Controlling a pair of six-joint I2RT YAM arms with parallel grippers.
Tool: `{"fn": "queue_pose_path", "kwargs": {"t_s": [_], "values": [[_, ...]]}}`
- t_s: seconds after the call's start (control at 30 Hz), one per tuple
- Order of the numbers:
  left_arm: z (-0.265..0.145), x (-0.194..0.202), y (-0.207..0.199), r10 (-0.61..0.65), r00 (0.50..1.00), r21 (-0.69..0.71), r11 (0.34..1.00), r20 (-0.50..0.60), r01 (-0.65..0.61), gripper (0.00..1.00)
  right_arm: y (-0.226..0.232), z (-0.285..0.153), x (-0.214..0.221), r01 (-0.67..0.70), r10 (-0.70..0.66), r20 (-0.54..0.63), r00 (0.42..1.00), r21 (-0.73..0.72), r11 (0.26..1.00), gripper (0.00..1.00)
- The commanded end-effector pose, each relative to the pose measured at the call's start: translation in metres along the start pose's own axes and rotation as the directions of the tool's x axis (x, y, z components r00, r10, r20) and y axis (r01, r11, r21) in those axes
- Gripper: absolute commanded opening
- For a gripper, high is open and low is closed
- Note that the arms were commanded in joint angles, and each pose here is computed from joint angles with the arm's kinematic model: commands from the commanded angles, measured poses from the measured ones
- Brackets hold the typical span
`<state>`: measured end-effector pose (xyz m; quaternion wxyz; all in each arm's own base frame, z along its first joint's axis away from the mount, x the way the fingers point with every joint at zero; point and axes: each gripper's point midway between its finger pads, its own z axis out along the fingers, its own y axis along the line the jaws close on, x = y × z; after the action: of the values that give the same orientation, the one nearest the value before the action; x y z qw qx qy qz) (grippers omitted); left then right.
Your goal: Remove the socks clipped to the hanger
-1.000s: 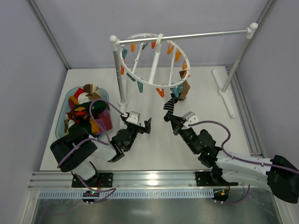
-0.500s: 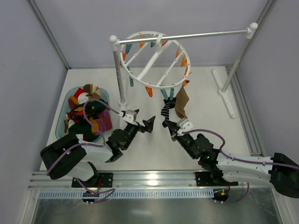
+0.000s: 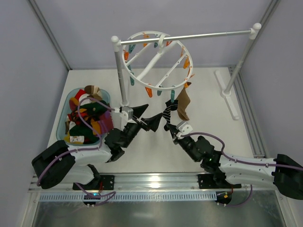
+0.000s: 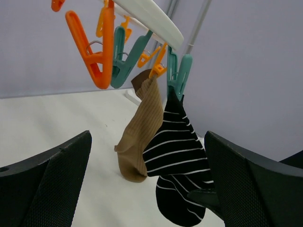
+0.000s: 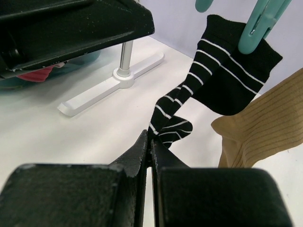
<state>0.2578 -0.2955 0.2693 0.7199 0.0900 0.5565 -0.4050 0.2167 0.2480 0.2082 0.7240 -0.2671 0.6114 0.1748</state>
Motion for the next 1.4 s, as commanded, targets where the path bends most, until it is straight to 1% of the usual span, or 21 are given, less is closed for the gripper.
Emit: {"fn": "queue_pose_path", "kwargs": {"t_s": [0.0, 0.17, 0.33, 0.43, 0.6, 0.67, 0.73, 0.8, 0.87, 0.9, 0.97, 1.0, 1.07, 1.1, 1.17, 1.2, 1.27, 1.3, 1.37], "values": [[0.009, 0.000, -0.020, -0.058, 0.998, 0.077, 0.995, -0.010, 0.059, 1.00, 0.000, 0.006, -0.024, -0.020, 0.020, 0.052, 0.998, 0.002, 1.000, 0.04], [0.013, 0.011, -0.024, -0.083, 0.996, 0.100, 0.991, -0.021, 0.085, 1.00, 0.002, 0.008, -0.023, -0.015, 0.015, 0.045, 0.999, 0.000, 1.000, 0.04], [0.020, 0.025, -0.032, -0.096, 0.994, 0.130, 0.986, -0.058, 0.102, 1.00, 0.004, 0.013, -0.017, 0.000, 0.000, 0.021, 1.000, 0.002, 1.000, 0.04], [0.020, 0.026, -0.035, -0.100, 0.994, 0.143, 0.984, -0.048, 0.106, 1.00, 0.005, 0.016, -0.015, 0.008, -0.008, 0.009, 1.000, 0.005, 1.000, 0.04], [0.026, 0.032, -0.036, -0.089, 0.993, 0.134, 0.986, -0.072, 0.098, 1.00, 0.007, 0.019, -0.014, 0.015, -0.015, 0.000, 1.000, 0.003, 1.000, 0.04], [0.029, 0.041, -0.034, -0.081, 0.992, 0.123, 0.988, -0.098, 0.093, 1.00, 0.008, 0.019, -0.013, 0.014, -0.014, -0.001, 1.000, -0.002, 1.000, 0.04], [0.030, 0.044, -0.033, -0.076, 0.992, 0.119, 0.989, -0.101, 0.088, 0.99, 0.009, 0.019, -0.014, 0.010, -0.010, 0.002, 1.000, -0.009, 1.000, 0.04], [0.034, 0.049, -0.028, -0.073, 0.992, 0.093, 0.992, -0.107, 0.083, 1.00, 0.010, 0.017, -0.015, 0.009, -0.009, 0.006, 1.000, -0.017, 1.000, 0.04], [0.036, 0.054, -0.026, -0.064, 0.991, 0.084, 0.994, -0.117, 0.074, 0.97, 0.011, 0.016, -0.016, 0.005, -0.005, 0.010, 1.000, -0.023, 1.000, 0.04], [0.037, 0.060, -0.025, -0.060, 0.990, 0.082, 0.994, -0.129, 0.071, 0.87, 0.011, 0.016, -0.015, 0.005, -0.005, 0.011, 1.000, -0.026, 1.000, 0.04], [0.040, 0.063, -0.025, -0.058, 0.990, 0.081, 0.994, -0.131, 0.069, 0.72, 0.011, 0.016, -0.017, 0.001, -0.001, 0.013, 1.000, -0.025, 1.000, 0.04], [0.040, 0.068, -0.024, -0.054, 0.989, 0.080, 0.995, -0.140, 0.066, 0.53, 0.010, 0.015, -0.017, 0.001, -0.001, 0.013, 1.000, -0.022, 1.000, 0.04], [0.040, 0.069, -0.023, -0.047, 0.989, 0.079, 0.995, -0.139, 0.058, 0.34, 0.008, 0.015, -0.014, 0.001, -0.001, 0.000, 1.000, -0.010, 1.000, 0.06], [0.040, 0.069, -0.023, -0.044, 0.990, 0.077, 0.995, -0.137, 0.055, 0.19, 0.007, 0.015, -0.015, -0.001, 0.001, -0.001, 1.000, -0.002, 1.000, 0.12], [0.038, 0.070, -0.021, -0.038, 0.990, 0.072, 0.996, -0.136, 0.048, 0.02, 0.002, 0.015, -0.014, 0.001, -0.001, -0.010, 1.000, 0.021, 1.000, 0.29], [0.037, 0.071, -0.020, -0.035, 0.990, 0.071, 0.996, -0.134, 0.045, 0.00, 0.001, 0.014, -0.013, 0.002, -0.001, -0.013, 1.000, 0.028, 1.000, 0.44], [0.035, 0.066, -0.020, -0.033, 0.993, 0.071, 0.997, -0.117, 0.041, 0.00, -0.005, 0.011, -0.014, 0.000, 0.001, -0.015, 1.000, 0.053, 0.999, 0.55], [0.032, 0.066, -0.017, -0.020, 0.993, 0.069, 0.997, -0.117, 0.029, 0.00, -0.011, 0.010, -0.013, 0.000, 0.002, -0.022, 1.000, 0.081, 0.997, 0.63], [0.026, 0.063, -0.016, -0.008, 0.995, 0.072, 0.997, -0.104, 0.016, 0.00, -0.018, 0.004, -0.017, -0.009, 0.010, -0.007, 1.000, 0.108, 0.994, 0.70]]}}
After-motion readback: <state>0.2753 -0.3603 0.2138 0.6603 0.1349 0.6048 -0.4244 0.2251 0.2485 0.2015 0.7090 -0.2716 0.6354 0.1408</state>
